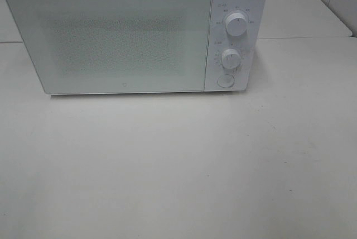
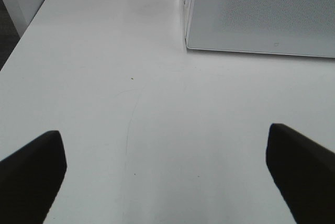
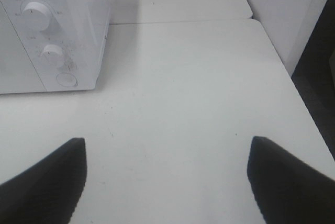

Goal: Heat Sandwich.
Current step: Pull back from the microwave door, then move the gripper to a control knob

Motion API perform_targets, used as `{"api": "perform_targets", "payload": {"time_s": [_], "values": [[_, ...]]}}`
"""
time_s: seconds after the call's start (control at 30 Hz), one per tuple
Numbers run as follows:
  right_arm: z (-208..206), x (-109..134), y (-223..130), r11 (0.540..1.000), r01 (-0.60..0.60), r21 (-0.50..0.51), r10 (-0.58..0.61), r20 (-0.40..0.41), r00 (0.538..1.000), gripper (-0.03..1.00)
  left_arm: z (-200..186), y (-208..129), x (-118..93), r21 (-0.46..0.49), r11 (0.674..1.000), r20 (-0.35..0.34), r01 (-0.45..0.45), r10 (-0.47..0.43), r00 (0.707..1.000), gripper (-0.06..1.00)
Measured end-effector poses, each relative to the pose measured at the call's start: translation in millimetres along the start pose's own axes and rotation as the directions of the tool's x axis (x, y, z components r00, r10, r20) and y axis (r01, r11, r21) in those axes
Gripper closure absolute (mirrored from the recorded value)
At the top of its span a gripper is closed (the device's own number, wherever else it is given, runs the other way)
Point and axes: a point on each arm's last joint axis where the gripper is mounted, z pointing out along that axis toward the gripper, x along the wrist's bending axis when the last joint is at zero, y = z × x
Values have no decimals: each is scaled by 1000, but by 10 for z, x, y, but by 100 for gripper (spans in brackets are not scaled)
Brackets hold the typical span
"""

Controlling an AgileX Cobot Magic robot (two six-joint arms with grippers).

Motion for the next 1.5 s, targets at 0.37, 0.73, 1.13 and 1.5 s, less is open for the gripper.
{"api": "perform_targets", "payload": {"time_s": [0.37, 0.73, 1.13, 1.5], "values": [[440, 21, 112, 1000, -20, -24, 20, -15, 1000, 12, 0, 0, 0, 0, 1000, 0, 0, 0, 1000, -3], [880, 29, 277, 997, -27, -71, 26, -15, 1000, 13, 0, 0, 0, 0, 1000, 0, 0, 0, 1000, -3], [1378, 29, 377, 984, -29, -177, 27, -18, 999, 14, 0, 0, 0, 0, 1000, 0, 0, 0, 1000, -3], [1654, 85, 173, 965, -32, -261, 27, -21, 999, 14, 0, 0, 0, 0, 1000, 0, 0, 0, 1000, -3]]}}
